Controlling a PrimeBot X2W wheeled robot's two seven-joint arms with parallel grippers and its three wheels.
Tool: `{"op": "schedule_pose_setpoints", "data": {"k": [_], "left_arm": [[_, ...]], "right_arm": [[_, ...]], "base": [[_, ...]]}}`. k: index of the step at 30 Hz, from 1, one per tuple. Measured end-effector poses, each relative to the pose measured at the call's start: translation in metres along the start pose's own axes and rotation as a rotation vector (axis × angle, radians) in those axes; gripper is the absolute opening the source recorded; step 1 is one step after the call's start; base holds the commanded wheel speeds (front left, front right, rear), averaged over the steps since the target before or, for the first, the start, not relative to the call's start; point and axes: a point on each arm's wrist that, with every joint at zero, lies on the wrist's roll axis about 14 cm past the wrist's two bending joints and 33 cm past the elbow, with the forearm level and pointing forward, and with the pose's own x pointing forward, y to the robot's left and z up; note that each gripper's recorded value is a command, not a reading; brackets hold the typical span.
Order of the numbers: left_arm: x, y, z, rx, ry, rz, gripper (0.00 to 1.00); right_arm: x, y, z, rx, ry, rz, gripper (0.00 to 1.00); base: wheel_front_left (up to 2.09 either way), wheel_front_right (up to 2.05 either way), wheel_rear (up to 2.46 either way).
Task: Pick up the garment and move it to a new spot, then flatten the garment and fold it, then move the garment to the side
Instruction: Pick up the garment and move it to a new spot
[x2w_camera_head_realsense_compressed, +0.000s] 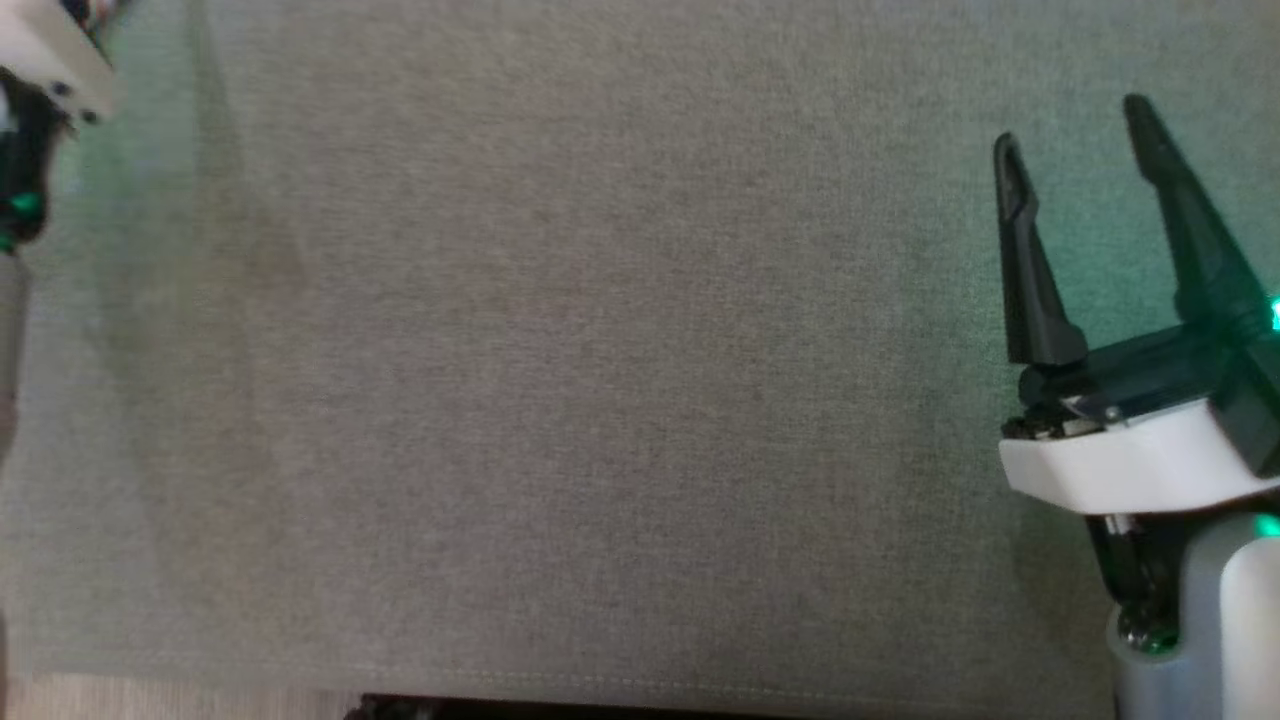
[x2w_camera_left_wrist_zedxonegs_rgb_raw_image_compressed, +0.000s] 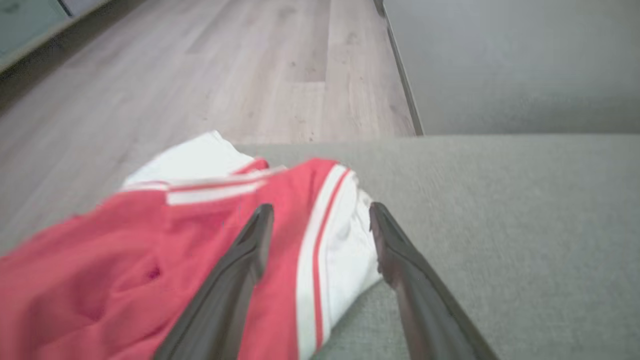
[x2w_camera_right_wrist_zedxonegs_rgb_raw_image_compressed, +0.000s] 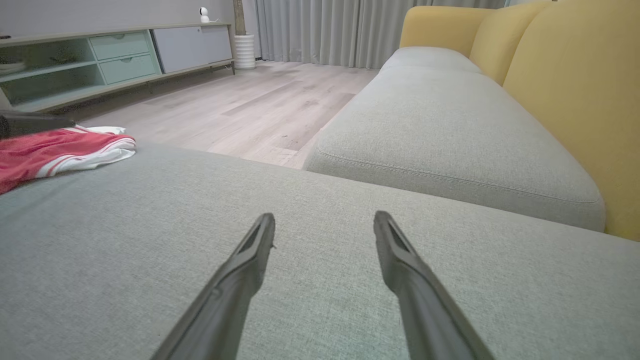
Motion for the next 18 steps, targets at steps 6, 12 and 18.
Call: {"op": "schedule_pose_setpoints", "data": {"k": [6, 12, 18], "left_arm": [[0.023, -0.002, -0.063, -0.007, 0.182, 0.015, 1.0], [0.031, 0.006, -0.067, -0.004, 0.234, 0.049, 0.45], [0.026, 0.011, -0.065, 0.021, 0.235, 0.059, 0.0]], "right_arm": [[0.003, -0.007, -0.015, 0.006, 0.026, -0.015, 1.0], [0.002, -0.015, -0.018, -0.001, 0.039, -0.037, 1.0], [0.0, -0.015, -0.011, -0.005, 0.017, -0.04, 1.0]], "base": [[0.0, 0.0, 0.0], [0.0, 0.0, 0.0], [0.0, 0.0, 0.0]]}}
